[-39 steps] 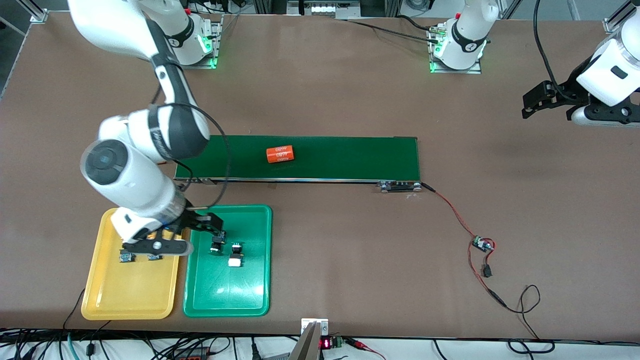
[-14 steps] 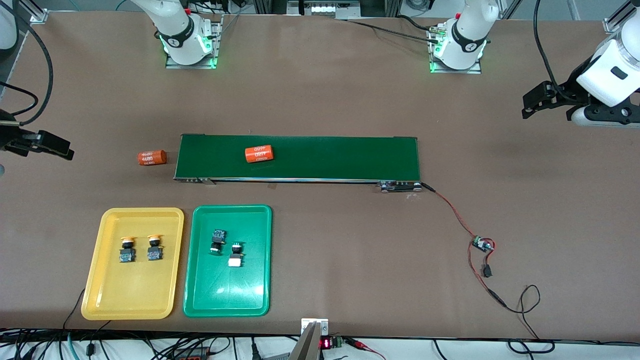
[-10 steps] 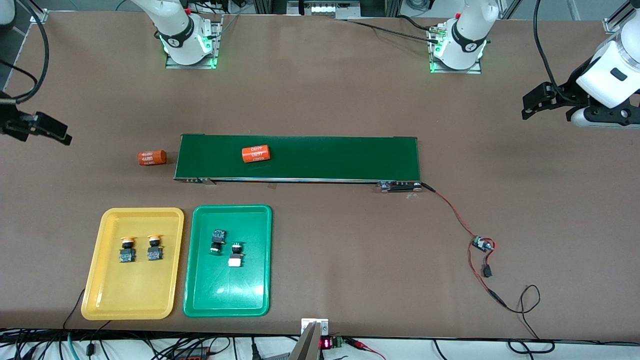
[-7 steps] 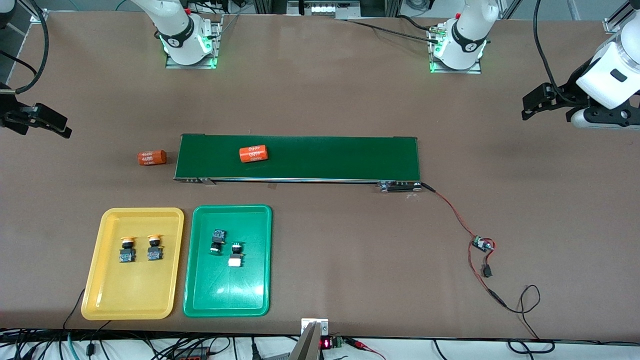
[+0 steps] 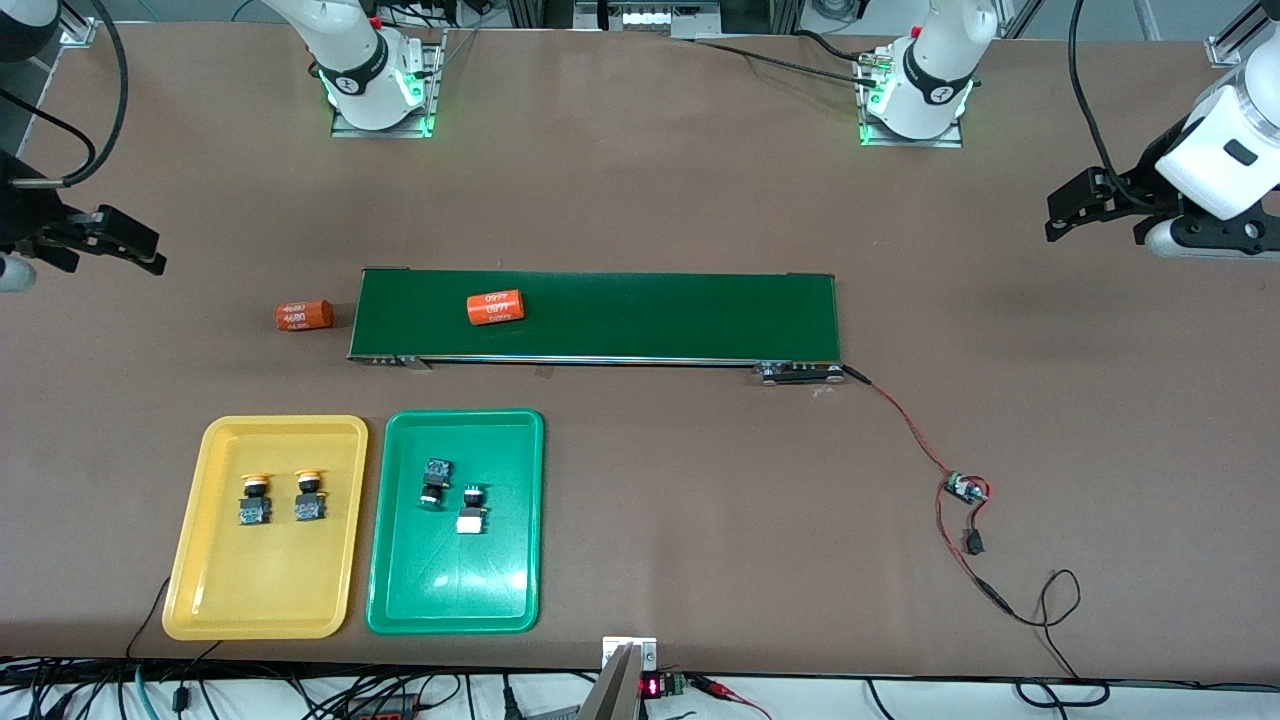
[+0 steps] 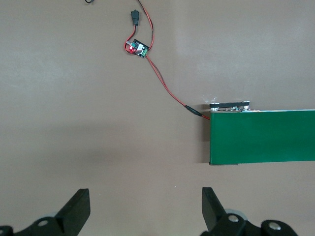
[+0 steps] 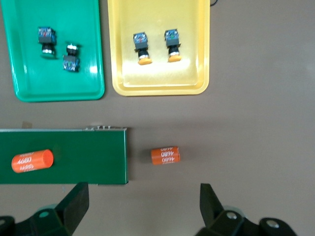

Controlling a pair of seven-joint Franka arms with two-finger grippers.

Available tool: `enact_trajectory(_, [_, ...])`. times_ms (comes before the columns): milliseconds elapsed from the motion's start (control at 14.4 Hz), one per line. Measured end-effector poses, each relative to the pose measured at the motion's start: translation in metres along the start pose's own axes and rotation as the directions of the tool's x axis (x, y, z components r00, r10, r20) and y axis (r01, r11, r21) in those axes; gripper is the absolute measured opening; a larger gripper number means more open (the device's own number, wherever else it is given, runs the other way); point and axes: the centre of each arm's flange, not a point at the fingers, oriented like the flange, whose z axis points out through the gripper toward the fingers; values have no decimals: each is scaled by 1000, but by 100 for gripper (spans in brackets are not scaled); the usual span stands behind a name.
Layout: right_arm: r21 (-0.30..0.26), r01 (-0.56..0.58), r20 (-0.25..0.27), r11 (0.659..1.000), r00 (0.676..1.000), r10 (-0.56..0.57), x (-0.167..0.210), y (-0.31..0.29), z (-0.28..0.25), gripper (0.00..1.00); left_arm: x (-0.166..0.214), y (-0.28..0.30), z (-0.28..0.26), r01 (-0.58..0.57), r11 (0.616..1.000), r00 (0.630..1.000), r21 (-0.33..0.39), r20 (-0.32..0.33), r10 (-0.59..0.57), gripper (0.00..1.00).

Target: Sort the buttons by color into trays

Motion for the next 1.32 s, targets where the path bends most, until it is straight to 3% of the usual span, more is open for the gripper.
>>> enact_trajectory(1324, [1,-1,19,1000,1000,1,-8,1,-6,100,0,-1,0,2,1000,1000,0,-1,-2,100])
